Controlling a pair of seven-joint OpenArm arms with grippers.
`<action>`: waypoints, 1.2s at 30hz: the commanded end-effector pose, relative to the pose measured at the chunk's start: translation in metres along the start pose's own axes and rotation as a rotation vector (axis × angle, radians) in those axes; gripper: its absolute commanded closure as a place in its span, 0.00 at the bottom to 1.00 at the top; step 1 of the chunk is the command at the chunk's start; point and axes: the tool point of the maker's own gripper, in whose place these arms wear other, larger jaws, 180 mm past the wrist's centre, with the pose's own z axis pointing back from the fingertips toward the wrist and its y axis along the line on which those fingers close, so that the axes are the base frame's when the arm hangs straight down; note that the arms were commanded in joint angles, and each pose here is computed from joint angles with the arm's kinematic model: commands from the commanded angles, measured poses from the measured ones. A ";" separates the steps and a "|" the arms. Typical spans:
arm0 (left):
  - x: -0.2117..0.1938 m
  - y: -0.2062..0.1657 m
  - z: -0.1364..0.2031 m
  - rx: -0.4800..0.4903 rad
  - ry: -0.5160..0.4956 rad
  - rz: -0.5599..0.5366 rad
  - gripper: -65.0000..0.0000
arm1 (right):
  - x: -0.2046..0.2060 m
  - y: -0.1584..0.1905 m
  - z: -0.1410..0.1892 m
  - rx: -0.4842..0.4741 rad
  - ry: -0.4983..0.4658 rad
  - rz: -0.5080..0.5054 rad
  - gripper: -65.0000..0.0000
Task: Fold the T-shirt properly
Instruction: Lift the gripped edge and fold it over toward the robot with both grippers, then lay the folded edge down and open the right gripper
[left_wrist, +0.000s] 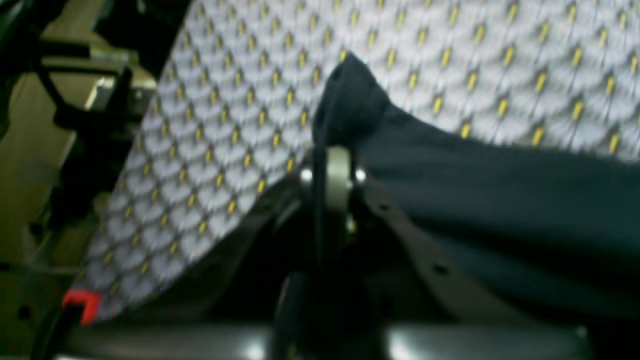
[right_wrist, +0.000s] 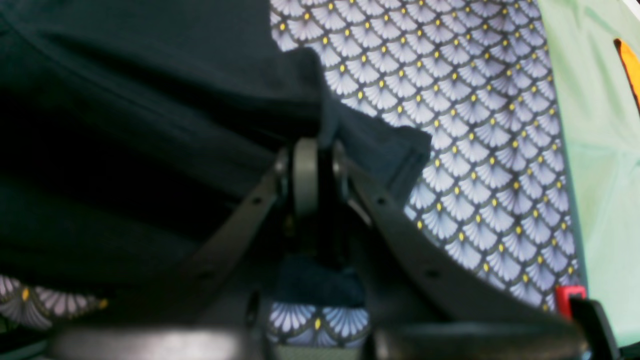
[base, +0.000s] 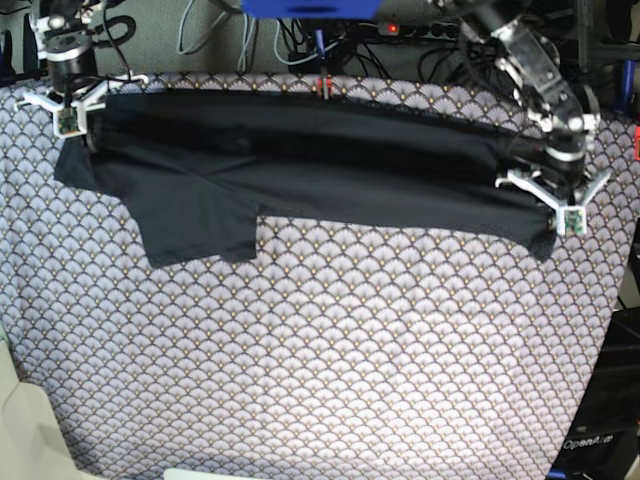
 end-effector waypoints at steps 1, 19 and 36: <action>0.021 0.009 0.003 0.027 -0.071 -0.003 1.00 | 0.008 -0.005 0.004 -0.018 -0.035 0.005 1.00; -0.001 0.025 0.020 0.029 -0.059 0.043 1.00 | -0.028 0.014 0.035 0.032 0.018 -0.030 1.00; -0.017 0.036 0.019 0.043 -0.021 0.047 1.00 | -0.050 0.007 0.044 0.007 0.057 -0.055 1.00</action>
